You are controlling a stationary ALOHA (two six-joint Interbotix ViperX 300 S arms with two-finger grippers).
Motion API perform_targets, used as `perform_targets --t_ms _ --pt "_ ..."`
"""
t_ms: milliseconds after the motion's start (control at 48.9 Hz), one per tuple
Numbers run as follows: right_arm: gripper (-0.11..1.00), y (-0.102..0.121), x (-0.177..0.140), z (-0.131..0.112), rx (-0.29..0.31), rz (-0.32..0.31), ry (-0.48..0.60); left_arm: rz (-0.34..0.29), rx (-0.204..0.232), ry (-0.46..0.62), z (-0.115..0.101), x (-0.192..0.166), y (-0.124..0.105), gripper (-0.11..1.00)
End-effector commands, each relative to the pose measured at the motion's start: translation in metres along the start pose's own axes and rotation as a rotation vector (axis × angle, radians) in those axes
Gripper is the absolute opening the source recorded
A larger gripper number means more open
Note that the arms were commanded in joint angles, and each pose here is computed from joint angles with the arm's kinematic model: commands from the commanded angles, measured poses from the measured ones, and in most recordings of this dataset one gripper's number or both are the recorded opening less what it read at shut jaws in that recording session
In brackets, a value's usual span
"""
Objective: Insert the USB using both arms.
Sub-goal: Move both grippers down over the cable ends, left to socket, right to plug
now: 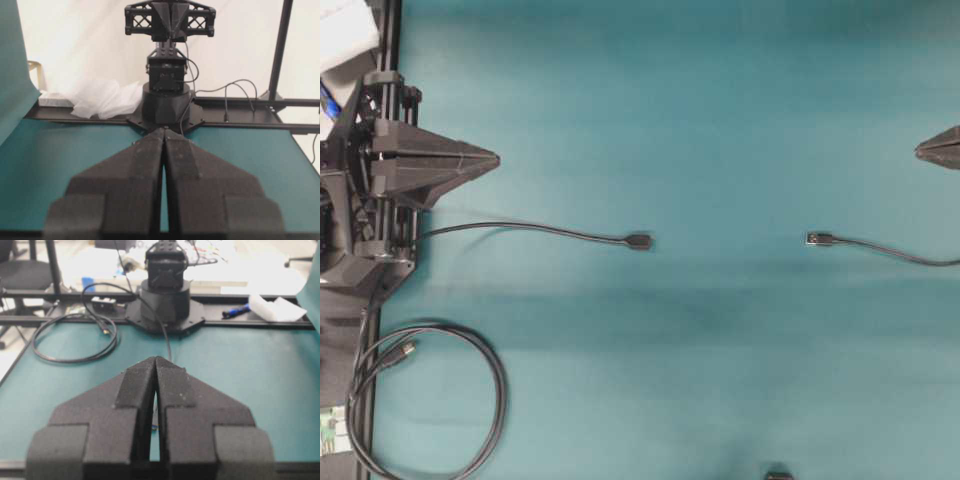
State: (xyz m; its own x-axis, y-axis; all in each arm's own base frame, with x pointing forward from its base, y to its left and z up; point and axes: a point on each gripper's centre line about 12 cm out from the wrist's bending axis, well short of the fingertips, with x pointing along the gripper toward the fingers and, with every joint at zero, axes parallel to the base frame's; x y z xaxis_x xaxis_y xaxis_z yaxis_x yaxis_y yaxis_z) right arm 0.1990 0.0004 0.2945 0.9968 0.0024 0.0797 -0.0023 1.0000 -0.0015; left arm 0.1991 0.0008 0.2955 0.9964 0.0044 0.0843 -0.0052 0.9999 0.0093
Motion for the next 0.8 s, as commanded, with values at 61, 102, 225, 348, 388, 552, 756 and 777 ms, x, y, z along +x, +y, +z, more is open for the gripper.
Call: perform_targets --t_ms 61,102,225,348,388,552,756,777 --pt "0.02 0.001 0.002 0.001 -0.007 0.004 0.009 -0.013 -0.046 0.12 -0.012 0.0 -0.003 0.06" --pt "0.0 0.0 0.002 -0.001 -0.006 0.003 0.026 -0.017 -0.046 0.151 -0.013 0.001 -0.004 0.03" --pt "0.0 0.0 0.005 0.008 -0.006 0.002 0.072 -0.019 -0.048 0.22 -0.008 0.004 -0.005 0.02" --pt "0.0 0.0 0.008 0.011 -0.006 0.002 0.17 -0.02 -0.042 0.378 -0.015 0.011 -0.005 0.02" --pt "0.0 0.0 0.009 0.008 -0.005 0.001 0.219 -0.02 -0.04 0.436 -0.02 0.014 -0.005 0.02" --pt "0.0 0.0 0.019 -0.01 0.027 -0.005 0.376 -0.022 -0.029 0.552 -0.036 0.029 -0.006 0.02" --pt "0.0 0.004 0.038 -0.042 0.088 -0.009 0.523 -0.018 -0.045 0.629 -0.055 0.043 -0.007 0.02" --pt "0.0 0.005 0.039 -0.045 0.096 -0.008 0.542 -0.019 -0.045 0.64 -0.058 0.044 -0.007 0.02"
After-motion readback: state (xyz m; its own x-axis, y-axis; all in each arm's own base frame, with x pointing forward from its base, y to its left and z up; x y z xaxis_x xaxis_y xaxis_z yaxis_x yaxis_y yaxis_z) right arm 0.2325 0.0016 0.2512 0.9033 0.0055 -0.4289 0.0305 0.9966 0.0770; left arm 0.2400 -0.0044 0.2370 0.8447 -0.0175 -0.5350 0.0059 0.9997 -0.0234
